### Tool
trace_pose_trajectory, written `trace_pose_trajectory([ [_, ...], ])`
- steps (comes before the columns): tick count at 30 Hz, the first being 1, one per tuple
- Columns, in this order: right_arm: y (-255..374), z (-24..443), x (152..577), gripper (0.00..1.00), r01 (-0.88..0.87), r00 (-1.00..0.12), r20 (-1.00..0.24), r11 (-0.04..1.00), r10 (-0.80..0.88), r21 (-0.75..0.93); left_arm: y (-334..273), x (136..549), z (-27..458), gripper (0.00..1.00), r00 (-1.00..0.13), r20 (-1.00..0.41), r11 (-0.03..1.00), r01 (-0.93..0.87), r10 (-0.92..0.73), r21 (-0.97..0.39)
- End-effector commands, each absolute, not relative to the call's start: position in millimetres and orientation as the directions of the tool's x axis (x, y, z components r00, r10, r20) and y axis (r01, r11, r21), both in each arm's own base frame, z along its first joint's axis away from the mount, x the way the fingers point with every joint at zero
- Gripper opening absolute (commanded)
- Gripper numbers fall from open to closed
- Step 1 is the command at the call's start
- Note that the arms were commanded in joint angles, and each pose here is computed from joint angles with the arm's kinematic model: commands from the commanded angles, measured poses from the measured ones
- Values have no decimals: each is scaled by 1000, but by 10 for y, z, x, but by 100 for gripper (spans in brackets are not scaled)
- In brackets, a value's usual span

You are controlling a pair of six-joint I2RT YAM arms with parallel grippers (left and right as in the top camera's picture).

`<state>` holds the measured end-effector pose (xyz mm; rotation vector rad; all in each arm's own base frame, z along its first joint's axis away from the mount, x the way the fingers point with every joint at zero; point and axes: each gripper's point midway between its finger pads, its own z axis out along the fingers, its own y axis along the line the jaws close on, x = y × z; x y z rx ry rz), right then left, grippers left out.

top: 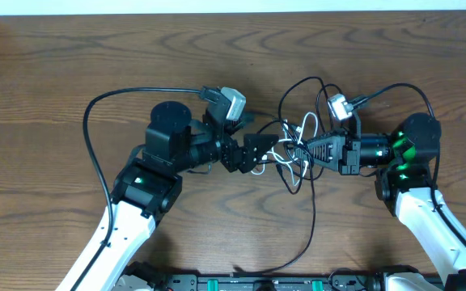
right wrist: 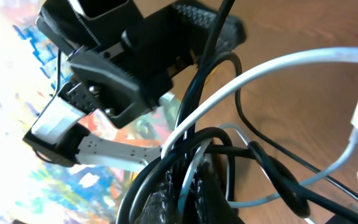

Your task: Untangle cables

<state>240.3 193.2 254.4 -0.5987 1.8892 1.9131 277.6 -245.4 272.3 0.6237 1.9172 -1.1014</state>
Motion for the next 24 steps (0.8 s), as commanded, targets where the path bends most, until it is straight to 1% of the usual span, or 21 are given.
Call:
trace_pose_trajectory([
  [1,1944,2537,2326,1,-498,-864,-499,-40,-68,866,-2462,2869,2708,76,-521,-853,522,736,30,-431],
  [3,1944,2538,2321,1,-498,-863,-500,-41,-70,866,-2466,2875,2692,71,-525,-851,522,734,31,-433],
  [6,1944,2538,2322,1,-498,-863,-500,-41,-69,866,-2473,2866,2689,66,-527,-849,517,736,34,-436],
  [9,1943,2538,2322,1,-498,-863,-500,-41,-70,866,-2485,2840,2689,65,-530,-847,503,743,39,-442],
  [13,1943,2537,2321,1,-497,-864,-499,-41,-70,867,-2528,2727,2672,62,-493,-865,446,798,96,-405],
  [18,1944,2537,2320,1,-493,-866,-494,-41,-71,869,-2541,2597,2580,59,-485,-860,400,828,158,-393],
  [24,1944,2537,2320,1,-475,-876,-476,-39,-72,879,-2536,2577,2549,58,-489,-855,398,828,169,-395],
])
